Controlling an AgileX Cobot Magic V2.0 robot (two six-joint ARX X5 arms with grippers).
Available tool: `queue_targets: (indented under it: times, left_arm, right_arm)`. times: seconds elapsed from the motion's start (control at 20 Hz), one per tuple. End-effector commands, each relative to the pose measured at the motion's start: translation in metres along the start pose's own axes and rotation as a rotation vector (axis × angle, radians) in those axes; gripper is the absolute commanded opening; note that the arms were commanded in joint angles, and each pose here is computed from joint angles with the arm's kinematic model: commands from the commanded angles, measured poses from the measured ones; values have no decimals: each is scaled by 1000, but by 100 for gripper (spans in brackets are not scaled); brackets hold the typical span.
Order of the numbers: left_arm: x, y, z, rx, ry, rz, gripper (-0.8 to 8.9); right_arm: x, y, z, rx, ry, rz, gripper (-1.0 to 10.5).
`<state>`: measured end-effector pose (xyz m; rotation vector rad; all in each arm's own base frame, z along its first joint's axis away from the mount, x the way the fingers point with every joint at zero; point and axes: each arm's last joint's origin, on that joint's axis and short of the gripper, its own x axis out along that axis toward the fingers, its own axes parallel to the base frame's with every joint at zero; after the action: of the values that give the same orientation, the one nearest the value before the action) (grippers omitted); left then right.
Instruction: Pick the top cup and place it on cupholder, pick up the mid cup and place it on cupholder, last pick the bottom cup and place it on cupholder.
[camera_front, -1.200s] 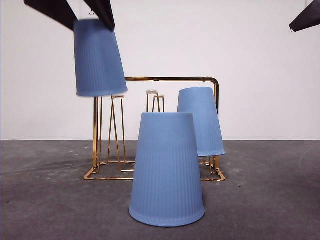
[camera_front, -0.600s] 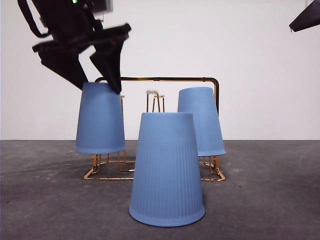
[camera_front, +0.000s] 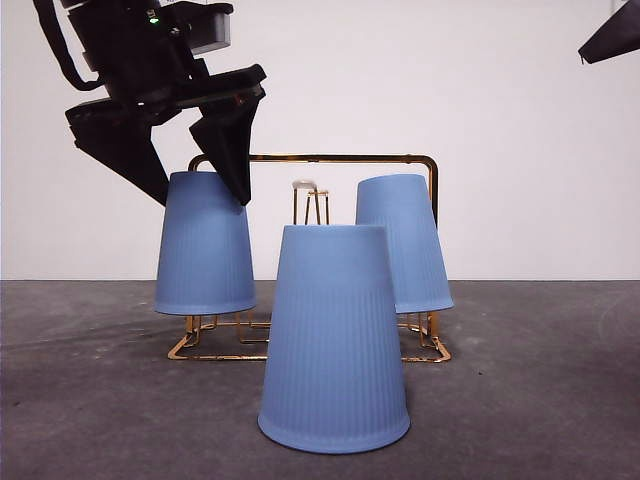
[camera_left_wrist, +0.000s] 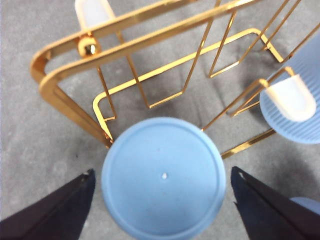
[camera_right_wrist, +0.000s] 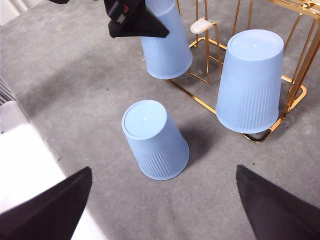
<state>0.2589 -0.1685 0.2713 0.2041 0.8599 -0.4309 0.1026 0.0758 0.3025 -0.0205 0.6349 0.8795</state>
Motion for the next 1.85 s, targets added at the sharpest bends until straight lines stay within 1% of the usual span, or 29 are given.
queue_targets:
  times: [0.05, 0.25, 0.45, 0.65, 0.75, 0.9, 0.95, 1.05, 1.25, 1.4, 1.6, 1.85]
  left_arm:
    - [-8, -1, 5, -4, -32, -7, 442]
    - [-42, 1, 7, -10, -114, -14, 442]
    - [-89, 4, -3, -10, -175, -34, 437]
    - [-137, 5, -19, 11, -245, -134, 436]
    - [-156, 5, -31, 31, -248, -181, 436]
    - [-176, 6, -49, 75, -232, -270, 436]
    - [-181, 5, -55, 83, -244, -310, 436]
    - [-186, 6, -67, 92, -257, -365, 436]
    - [-180, 8, -99, 100, -245, -425, 436]
    - [-176, 9, -118, 81, -244, -434, 436]
    - [-182, 10, -120, 78, -293, -438, 436]
    - [-182, 10, -120, 79, -298, -439, 436]
  right_arm:
    - [0, 1, 2, -4, -6, 8, 460]
    - [0, 1, 2, -4, -7, 8, 460]
    - [0, 1, 3, -2, -20, 8, 460]
    - [3, 0, 7, 8, -39, 10, 460]
    - [7, -1, 9, 17, -39, 13, 460]
    - [14, -3, 13, 31, -43, 34, 460]
    - [16, -3, 15, 33, -44, 36, 460]
    - [19, -4, 19, 35, -40, 36, 460]
    - [23, -6, 22, 42, -38, 38, 460]
    - [29, -7, 22, 46, -19, 43, 460]
    - [44, -2, 24, 47, 23, 82, 460]
    - [66, 3, 25, 45, 68, 123, 461]
